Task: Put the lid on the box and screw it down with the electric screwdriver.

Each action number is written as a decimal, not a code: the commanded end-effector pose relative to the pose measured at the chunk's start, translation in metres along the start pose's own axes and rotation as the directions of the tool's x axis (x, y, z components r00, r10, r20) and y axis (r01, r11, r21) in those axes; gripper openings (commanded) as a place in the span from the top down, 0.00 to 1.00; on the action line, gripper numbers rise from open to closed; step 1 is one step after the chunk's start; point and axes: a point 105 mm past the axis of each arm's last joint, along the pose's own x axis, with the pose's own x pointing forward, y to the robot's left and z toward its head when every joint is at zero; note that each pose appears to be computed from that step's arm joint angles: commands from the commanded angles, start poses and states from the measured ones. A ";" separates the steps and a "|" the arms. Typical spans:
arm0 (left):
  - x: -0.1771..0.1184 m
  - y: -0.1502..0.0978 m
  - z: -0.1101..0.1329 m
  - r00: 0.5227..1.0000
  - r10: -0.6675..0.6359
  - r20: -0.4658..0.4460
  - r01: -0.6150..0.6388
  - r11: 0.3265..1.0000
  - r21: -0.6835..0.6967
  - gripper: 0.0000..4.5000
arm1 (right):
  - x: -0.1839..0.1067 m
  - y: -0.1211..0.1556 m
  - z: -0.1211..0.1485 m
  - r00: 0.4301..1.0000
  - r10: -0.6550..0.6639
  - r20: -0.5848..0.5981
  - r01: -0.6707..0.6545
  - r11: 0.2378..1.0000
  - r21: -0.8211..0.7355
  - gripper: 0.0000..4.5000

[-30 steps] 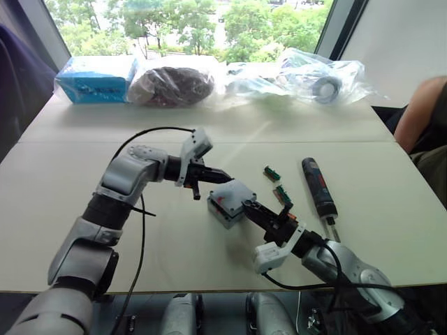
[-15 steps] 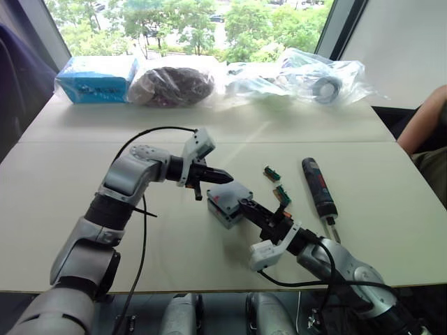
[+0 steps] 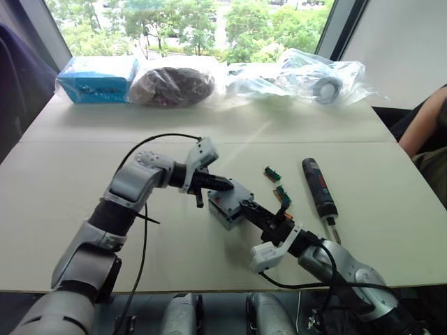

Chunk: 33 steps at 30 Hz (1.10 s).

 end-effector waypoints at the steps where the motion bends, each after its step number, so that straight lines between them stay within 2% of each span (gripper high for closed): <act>1: 0.009 -0.007 -0.004 0.999 -0.021 -0.045 0.024 0.998 0.060 0.99 | -0.003 0.005 0.003 1.000 0.028 0.014 -0.028 1.000 -0.002 0.97; 3: 0.011 -0.008 -0.010 0.997 -0.021 -0.068 0.026 0.997 0.072 0.99 | -0.003 0.006 0.003 1.000 0.027 0.009 -0.027 1.000 0.007 0.97; 5: 0.015 -0.009 -0.019 0.994 -0.015 -0.105 0.024 0.996 0.080 1.00 | -0.004 0.006 0.001 1.000 0.029 -0.003 -0.028 0.999 0.016 0.75; 11: 0.022 -0.009 -0.042 0.984 -0.001 -0.180 0.017 0.996 0.085 1.00 | -0.007 0.000 0.001 1.000 0.011 -0.007 -0.011 1.000 0.003 0.29; 21: 0.030 -0.012 -0.063 0.970 0.006 -0.242 0.022 0.993 0.115 1.00 | -0.017 -0.012 0.005 1.000 -0.018 -0.004 0.018 1.000 0.000 0.29; 33: 0.029 -0.018 -0.073 0.969 -0.018 -0.246 0.059 0.985 0.162 1.00 | -0.019 -0.018 0.011 0.999 -0.035 0.025 0.034 0.999 0.017 0.29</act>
